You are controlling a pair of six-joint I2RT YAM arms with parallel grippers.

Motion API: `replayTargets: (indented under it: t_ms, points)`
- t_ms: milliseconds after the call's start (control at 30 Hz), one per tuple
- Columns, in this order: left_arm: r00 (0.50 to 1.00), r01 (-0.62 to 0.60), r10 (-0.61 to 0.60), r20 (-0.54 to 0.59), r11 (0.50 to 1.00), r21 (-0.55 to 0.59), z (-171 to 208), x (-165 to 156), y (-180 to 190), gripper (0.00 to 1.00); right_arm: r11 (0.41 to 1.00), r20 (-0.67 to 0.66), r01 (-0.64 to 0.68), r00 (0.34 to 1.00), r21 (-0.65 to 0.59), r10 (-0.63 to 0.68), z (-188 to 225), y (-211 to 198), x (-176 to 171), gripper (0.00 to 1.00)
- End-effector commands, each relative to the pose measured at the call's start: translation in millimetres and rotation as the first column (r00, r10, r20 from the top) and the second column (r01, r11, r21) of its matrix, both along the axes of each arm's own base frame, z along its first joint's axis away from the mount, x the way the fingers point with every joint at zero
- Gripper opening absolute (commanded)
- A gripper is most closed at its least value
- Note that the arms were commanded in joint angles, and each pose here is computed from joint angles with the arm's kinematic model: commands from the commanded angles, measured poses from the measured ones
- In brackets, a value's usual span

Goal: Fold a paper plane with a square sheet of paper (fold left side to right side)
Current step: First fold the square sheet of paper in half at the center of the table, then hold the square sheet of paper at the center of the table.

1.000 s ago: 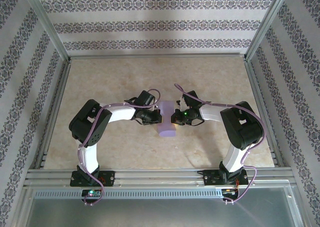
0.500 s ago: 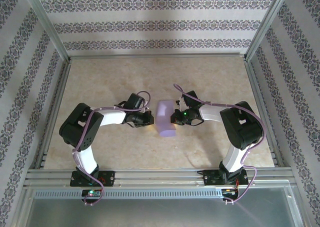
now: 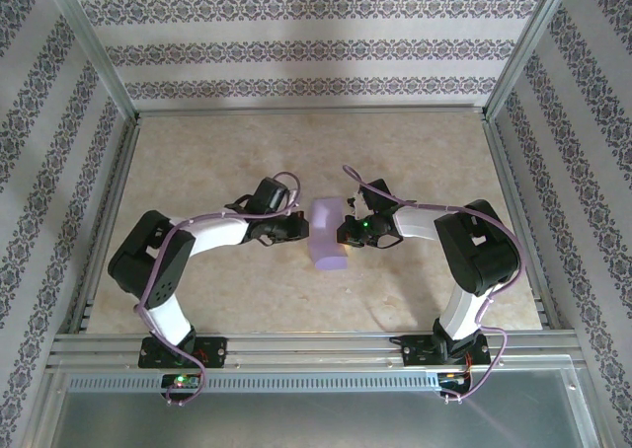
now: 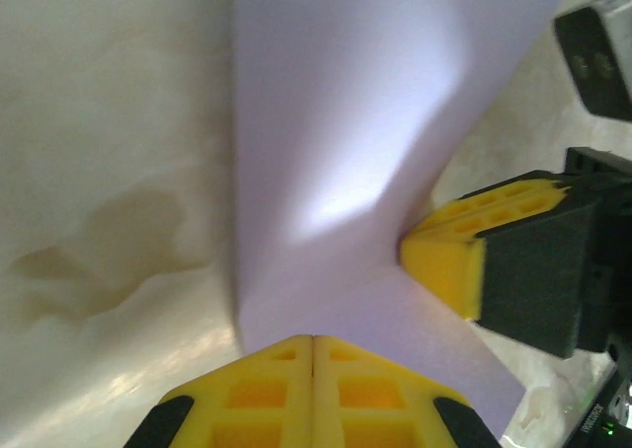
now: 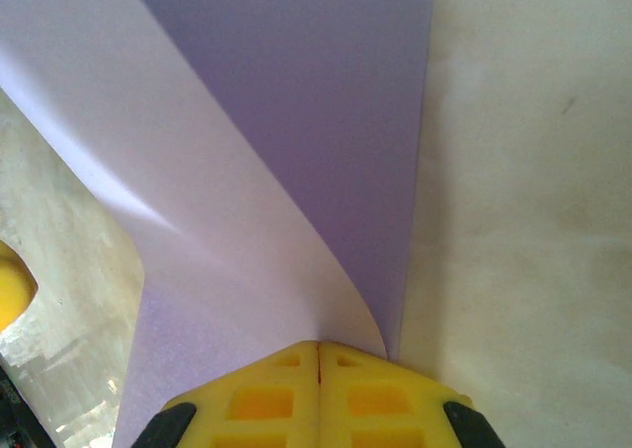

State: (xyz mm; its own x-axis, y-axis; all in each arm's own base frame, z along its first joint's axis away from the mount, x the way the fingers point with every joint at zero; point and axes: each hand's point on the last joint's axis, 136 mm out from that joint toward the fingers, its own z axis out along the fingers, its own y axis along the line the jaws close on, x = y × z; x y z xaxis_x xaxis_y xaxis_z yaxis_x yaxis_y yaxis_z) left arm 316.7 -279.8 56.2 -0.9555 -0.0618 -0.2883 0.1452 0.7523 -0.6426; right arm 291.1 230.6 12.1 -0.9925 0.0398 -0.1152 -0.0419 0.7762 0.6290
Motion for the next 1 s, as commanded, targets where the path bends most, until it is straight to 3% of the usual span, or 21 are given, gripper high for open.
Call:
replayTargets:
  t_ms: [0, 700, 967]
  points:
    - [0.999, 0.049, -0.049, 0.025, 0.998, -0.026, 3.3, 5.5, -23.1, 0.0, 0.971, -0.135, 0.016, 0.99, -0.236, -0.05, -50.8, -41.5, -33.5, 0.0]
    - [0.993, 0.074, -0.065, -0.098, 0.993, 0.093, -53.9, -12.8, -14.0, 0.0, 0.976, -0.132, 0.01, 0.991, -0.218, -0.039, -45.0, -35.9, -30.4, 0.01]
    - [0.991, 0.079, -0.062, -0.118, 0.987, 0.14, -64.1, -16.7, -6.5, 0.0, 0.995, -0.053, 0.007, 0.999, -0.096, -0.012, -1.3, -14.5, -9.7, 0.0]
